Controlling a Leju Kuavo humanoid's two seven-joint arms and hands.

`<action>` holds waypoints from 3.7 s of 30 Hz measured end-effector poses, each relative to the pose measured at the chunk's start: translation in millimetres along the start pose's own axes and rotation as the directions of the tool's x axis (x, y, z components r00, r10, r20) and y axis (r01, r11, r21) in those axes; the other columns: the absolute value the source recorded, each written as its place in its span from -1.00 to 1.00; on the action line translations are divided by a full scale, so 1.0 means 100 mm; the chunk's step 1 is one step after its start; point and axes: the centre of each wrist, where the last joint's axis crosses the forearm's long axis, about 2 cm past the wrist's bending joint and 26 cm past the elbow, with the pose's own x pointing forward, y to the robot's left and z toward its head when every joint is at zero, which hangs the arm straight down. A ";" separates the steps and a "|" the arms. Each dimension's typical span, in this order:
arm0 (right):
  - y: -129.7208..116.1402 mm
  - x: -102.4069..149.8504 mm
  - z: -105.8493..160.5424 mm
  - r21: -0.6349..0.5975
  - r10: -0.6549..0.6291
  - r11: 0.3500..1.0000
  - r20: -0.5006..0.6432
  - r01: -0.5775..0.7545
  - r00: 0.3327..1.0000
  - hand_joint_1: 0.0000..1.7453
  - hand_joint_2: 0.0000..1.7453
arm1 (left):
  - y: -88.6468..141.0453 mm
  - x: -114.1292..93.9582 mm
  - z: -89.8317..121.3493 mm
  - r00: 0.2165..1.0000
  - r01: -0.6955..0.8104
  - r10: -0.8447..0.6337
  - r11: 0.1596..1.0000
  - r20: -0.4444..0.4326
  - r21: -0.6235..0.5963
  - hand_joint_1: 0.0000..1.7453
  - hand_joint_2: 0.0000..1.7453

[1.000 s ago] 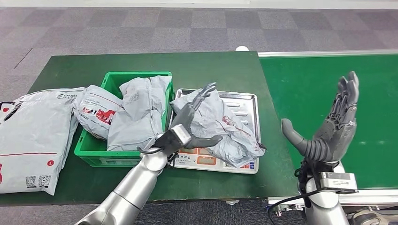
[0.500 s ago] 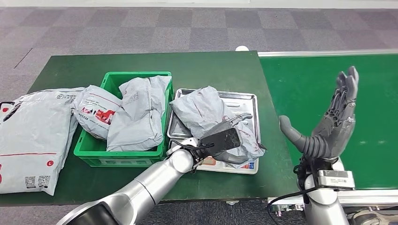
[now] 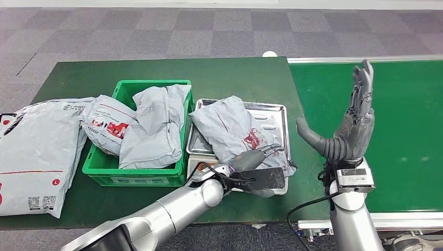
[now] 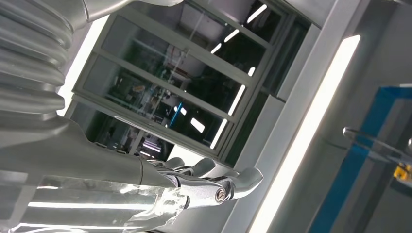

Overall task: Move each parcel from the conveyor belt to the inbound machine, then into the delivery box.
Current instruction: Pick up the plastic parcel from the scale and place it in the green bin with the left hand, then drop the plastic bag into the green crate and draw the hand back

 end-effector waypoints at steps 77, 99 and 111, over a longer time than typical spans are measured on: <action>0.05 0.02 0.34 0.053 0.039 0.998 -0.078 -0.035 0.996 -1.00 1.00 | 1.11 -0.39 1.19 0.700 0.513 -0.638 0.138 -0.320 0.847 1.00 1.00; -0.04 0.03 0.37 0.110 0.072 0.992 -0.072 -0.063 0.995 -1.00 1.00 | 0.83 -1.48 1.36 0.909 0.328 -0.123 0.802 -0.398 0.500 1.00 1.00; -0.03 0.03 0.37 0.123 0.061 0.991 -0.074 -0.052 0.995 -1.00 1.00 | 0.85 -1.55 1.43 0.951 0.199 -0.027 0.817 -0.309 0.541 -1.00 1.00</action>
